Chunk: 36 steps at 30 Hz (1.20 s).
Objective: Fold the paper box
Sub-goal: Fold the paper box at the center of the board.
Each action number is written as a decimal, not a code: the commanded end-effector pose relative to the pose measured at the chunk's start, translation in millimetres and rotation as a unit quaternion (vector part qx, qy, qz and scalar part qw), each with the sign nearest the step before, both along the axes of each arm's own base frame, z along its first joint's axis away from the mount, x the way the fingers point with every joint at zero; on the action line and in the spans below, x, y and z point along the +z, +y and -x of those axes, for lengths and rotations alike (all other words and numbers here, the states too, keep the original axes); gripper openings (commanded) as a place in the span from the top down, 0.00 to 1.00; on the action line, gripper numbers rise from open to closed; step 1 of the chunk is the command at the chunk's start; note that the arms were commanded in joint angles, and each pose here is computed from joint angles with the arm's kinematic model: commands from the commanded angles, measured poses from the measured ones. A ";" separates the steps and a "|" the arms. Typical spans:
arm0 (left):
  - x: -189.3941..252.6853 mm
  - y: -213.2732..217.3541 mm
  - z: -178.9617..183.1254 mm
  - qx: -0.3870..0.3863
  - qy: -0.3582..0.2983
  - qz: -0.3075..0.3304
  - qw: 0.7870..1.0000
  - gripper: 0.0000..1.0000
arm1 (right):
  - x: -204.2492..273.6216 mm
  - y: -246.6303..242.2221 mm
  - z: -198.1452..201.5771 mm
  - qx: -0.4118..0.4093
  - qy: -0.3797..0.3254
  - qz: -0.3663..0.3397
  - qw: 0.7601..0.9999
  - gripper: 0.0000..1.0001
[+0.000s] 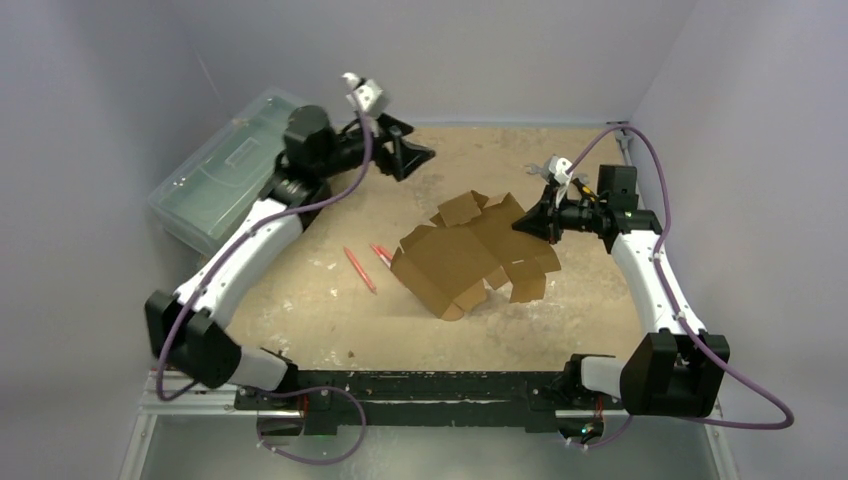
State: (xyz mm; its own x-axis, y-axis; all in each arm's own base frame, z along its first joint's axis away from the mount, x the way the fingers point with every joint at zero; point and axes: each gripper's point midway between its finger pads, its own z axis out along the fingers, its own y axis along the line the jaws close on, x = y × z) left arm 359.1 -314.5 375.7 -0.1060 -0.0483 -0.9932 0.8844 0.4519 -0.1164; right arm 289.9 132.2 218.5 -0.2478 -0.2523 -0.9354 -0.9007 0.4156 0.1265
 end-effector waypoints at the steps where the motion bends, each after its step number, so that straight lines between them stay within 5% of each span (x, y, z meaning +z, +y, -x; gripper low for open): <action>1: 0.3 44.3 31.1 0.009 -0.014 0.009 1.000 0.29 | 8.1 3.5 3.2 0.013 -0.019 -0.007 1.000 1.00; 9: -97.7 79.9 23.5 0.046 0.068 -0.030 0.996 0.40 | 5.0 5.6 5.3 0.023 -0.014 -0.011 1.000 1.00; 21: -131.6 35.6 2.3 -0.039 0.129 0.014 0.991 0.39 | 3.9 6.1 6.4 0.027 -0.013 -0.013 0.999 1.00; 36: -163.7 -2.0 37.3 -0.123 0.164 -0.017 0.979 0.36 | 3.5 6.0 6.3 0.027 -0.013 -0.011 0.999 1.00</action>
